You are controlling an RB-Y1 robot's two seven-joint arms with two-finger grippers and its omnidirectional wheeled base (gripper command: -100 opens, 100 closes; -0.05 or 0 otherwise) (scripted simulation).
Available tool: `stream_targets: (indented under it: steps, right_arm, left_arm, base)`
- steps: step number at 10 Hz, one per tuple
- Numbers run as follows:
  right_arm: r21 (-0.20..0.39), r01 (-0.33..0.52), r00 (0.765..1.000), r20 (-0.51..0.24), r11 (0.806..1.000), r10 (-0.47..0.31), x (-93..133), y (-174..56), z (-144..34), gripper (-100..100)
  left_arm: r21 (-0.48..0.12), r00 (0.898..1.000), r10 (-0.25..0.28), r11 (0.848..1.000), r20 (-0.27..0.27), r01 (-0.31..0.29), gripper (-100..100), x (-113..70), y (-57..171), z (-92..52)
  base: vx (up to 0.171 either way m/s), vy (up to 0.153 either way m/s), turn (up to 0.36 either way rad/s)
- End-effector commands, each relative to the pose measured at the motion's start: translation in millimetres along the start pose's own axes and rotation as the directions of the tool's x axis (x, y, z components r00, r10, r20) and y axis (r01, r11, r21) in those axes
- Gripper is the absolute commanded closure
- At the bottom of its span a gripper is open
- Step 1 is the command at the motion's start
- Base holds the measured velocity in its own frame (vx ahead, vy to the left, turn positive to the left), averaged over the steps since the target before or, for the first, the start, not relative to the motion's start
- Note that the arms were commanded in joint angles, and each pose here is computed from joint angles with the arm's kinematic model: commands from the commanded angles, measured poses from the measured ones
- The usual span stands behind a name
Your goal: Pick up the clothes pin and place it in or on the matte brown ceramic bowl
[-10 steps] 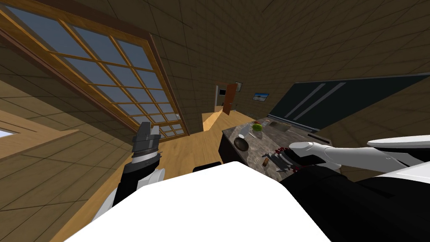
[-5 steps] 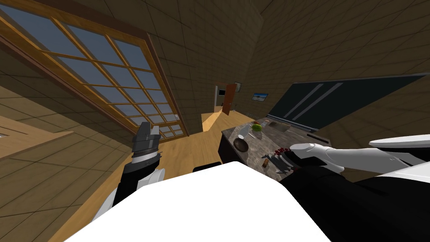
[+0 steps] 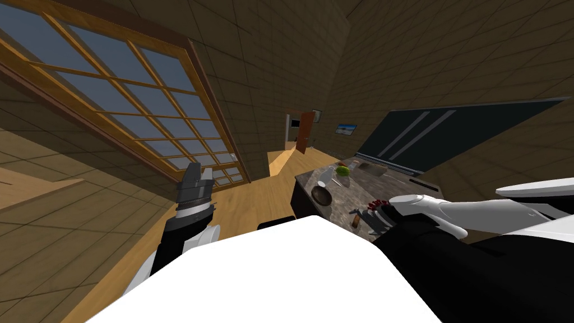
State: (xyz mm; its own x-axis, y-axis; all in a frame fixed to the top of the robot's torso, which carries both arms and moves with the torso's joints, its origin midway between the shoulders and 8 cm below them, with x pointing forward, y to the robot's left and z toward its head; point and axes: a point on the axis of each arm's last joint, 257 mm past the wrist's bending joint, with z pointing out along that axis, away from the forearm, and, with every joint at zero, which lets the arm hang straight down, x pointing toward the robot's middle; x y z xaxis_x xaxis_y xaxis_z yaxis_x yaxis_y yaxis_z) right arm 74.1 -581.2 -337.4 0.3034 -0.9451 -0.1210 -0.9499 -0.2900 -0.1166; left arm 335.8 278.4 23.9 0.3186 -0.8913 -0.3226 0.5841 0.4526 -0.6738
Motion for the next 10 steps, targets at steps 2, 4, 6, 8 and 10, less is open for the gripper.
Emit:
stream_targets:
  steps: [2, 4, 6, 8, 10]
  right_arm:
    - [0.003, 0.011, 1.000, -0.002, 1.000, -0.011, -8, 4, 2.8, -100]
    - [0.001, 0.015, 1.000, -0.003, 1.000, -0.015, -15, 9, 4.9, -100]
    - [-0.003, 0.018, 1.000, -0.006, 1.000, -0.018, -22, 14, 6.7, -100]
    - [-0.011, 0.019, 1.000, -0.008, 1.000, -0.019, -29, 21, 8.4, -100]
    - [-0.021, 0.019, 1.000, -0.010, 1.000, -0.019, -36, 28, 9.9, -100]
  left_arm:
    - [0.000, 1.000, 0.000, 1.000, 0.000, 0.000, 0, 0.0, 0, 0.0]
    - [0.000, 1.000, 0.000, 1.000, 0.000, 0.000, 0, 0.0, 0, 0.0]
    - [0.000, 1.000, 0.000, 1.000, 0.000, 0.000, 0, 0.0, 0, 0.0]
    - [0.000, 1.000, 0.000, 1.000, 0.000, 0.000, 0, 0.0, 0, 0.0]
    - [0.000, 1.000, 0.000, 1.000, 0.000, 0.000, 0, 0.0, 0, 0.0]
  base:
    - [0.050, -0.017, -0.027]
    - [0.041, -0.023, -0.022]
    - [0.051, -0.024, -0.025]
    - [0.046, -0.022, -0.025]
    - [0.048, -0.014, -0.026]
